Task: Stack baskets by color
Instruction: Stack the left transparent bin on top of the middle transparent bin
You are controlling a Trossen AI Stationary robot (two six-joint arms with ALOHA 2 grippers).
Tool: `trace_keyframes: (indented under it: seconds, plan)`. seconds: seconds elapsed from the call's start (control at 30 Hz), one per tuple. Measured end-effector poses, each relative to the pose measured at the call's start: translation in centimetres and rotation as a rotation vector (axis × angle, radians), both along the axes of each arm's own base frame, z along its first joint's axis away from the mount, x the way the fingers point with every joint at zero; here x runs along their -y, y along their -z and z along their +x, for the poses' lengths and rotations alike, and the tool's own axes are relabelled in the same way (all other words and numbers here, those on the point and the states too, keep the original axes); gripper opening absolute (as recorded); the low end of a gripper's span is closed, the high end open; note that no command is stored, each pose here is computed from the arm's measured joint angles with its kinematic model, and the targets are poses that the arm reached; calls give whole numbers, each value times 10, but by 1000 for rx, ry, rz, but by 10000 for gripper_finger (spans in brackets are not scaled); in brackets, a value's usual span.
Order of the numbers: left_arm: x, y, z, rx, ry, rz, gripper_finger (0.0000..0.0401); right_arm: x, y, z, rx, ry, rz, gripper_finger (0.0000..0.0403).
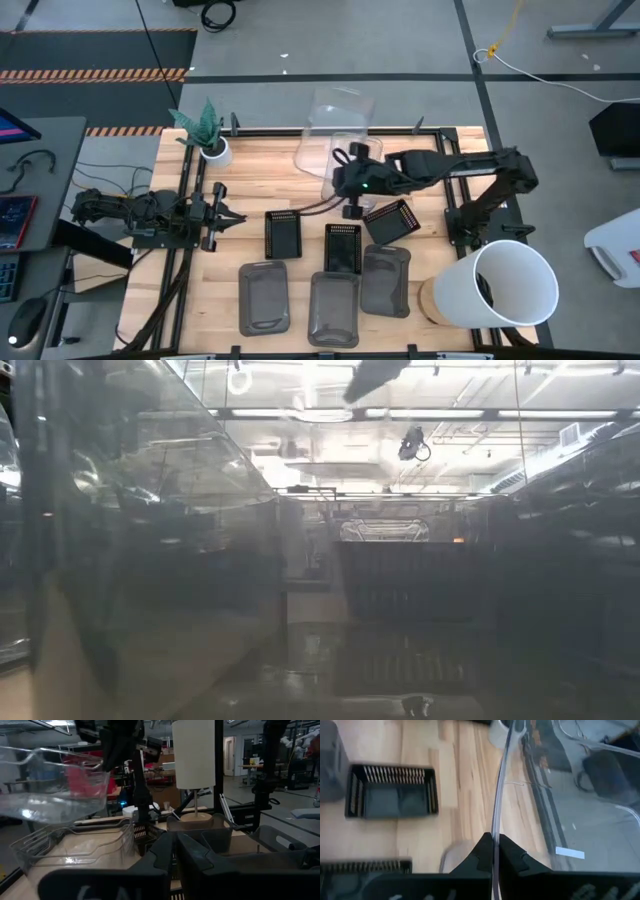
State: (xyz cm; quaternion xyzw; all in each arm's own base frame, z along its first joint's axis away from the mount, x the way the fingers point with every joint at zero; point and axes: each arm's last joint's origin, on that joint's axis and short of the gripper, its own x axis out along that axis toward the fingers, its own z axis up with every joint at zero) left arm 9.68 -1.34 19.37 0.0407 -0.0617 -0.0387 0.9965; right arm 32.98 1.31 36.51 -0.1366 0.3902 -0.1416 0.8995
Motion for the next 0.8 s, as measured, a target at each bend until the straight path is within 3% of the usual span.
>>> trace_keyframes:
  seconds: [0.3,0.53,0.8]
  plan:
    - [0,0,0,-1,0,0,33,-26,8,-38,-44,38,-14,6]
    - [0,0,0,0,0,0,27,-31,37,-61,-43,26,3,6]
    - [0,0,0,0,0,0,32,-32,70,-69,-30,-9,31,6]
